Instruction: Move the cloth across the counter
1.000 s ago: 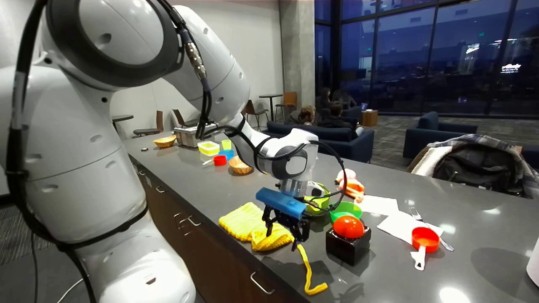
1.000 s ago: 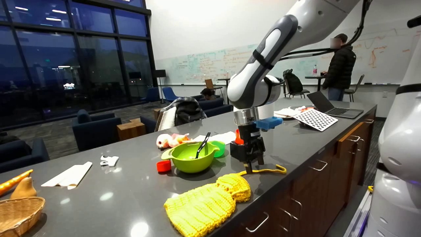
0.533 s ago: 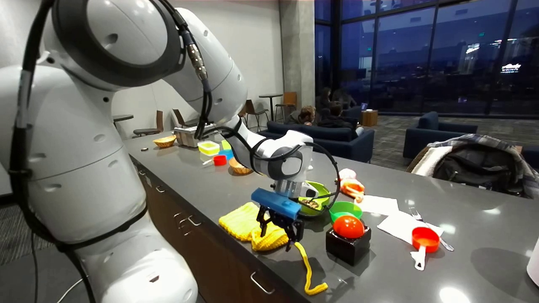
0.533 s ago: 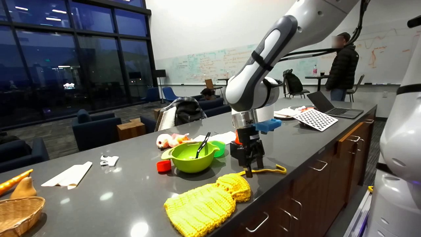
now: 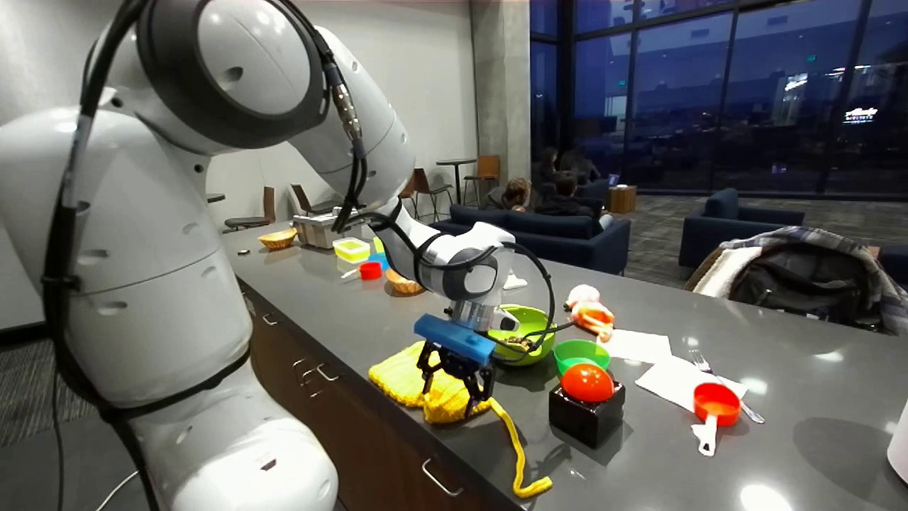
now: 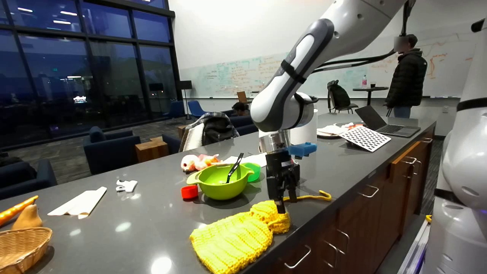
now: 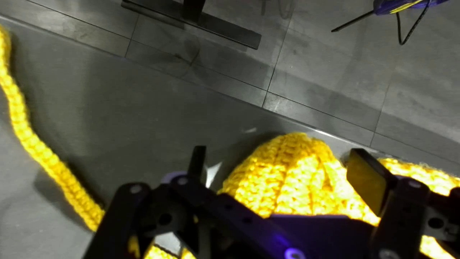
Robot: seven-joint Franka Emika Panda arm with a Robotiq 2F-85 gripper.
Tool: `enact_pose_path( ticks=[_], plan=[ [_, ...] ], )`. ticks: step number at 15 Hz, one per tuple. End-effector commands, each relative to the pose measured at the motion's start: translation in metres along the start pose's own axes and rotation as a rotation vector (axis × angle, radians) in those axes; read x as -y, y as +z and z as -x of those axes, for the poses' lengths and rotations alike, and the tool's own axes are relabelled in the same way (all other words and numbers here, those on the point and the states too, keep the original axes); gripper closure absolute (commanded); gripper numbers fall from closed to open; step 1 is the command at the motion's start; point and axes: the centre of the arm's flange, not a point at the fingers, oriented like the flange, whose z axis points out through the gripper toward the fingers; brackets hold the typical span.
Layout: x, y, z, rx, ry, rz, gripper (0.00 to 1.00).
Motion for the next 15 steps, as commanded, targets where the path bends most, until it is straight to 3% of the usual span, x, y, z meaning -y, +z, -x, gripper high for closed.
enact_pose_path(
  ticks=[1, 8, 9, 11, 15],
  plan=[
    [0.001, 0.000, -0.025, 0.018, -0.054, -0.016, 0.00],
    [-0.006, 0.004, -0.049, 0.022, -0.137, -0.054, 0.00],
    [-0.008, 0.004, -0.050, 0.019, -0.148, -0.058, 0.25],
    [-0.012, 0.002, -0.050, 0.013, -0.164, -0.060, 0.32],
    [-0.017, -0.007, -0.047, -0.008, -0.187, -0.053, 0.63]
  ],
)
